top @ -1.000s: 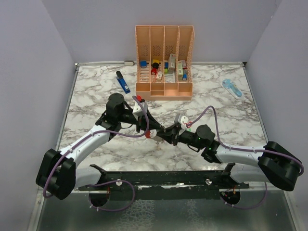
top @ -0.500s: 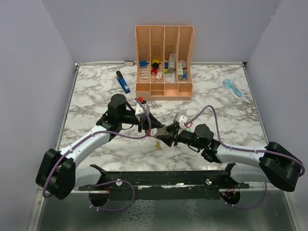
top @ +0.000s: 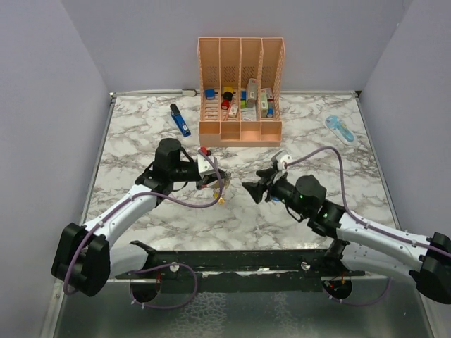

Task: Put the keys on the keyring

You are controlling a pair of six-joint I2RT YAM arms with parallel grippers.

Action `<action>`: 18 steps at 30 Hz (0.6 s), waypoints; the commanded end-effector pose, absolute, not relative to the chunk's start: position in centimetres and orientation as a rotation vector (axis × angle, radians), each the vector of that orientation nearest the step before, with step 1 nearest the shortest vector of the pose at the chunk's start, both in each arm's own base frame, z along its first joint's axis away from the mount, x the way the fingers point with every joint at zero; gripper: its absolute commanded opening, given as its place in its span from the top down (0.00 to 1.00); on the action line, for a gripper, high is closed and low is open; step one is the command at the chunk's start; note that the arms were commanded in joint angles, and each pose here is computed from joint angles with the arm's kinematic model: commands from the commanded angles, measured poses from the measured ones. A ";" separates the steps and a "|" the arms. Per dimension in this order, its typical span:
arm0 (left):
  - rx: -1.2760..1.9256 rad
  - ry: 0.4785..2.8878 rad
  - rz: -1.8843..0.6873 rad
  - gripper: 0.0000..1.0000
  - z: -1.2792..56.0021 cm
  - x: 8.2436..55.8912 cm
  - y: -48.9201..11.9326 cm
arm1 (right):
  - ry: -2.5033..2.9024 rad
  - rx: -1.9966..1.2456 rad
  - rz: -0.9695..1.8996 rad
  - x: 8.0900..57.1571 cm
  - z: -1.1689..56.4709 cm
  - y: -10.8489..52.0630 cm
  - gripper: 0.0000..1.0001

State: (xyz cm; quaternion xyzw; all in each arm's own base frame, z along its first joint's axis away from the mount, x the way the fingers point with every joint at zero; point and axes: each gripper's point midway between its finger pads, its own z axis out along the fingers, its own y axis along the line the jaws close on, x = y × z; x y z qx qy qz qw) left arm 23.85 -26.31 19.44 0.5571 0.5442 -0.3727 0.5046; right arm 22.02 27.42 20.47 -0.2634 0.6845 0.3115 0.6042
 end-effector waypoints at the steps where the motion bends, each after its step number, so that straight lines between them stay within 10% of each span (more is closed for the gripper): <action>1: 1.394 1.280 -0.752 1.00 18.6 24.6 -25.2 | 1.923 -0.356 0.436 25.6 17.1 22.7 0.40; 18: 1.431 1.201 -0.730 1.00 18.0 24.1 -25.3 | 2.594 -0.264 0.241 26.5 7.1 20.6 0.56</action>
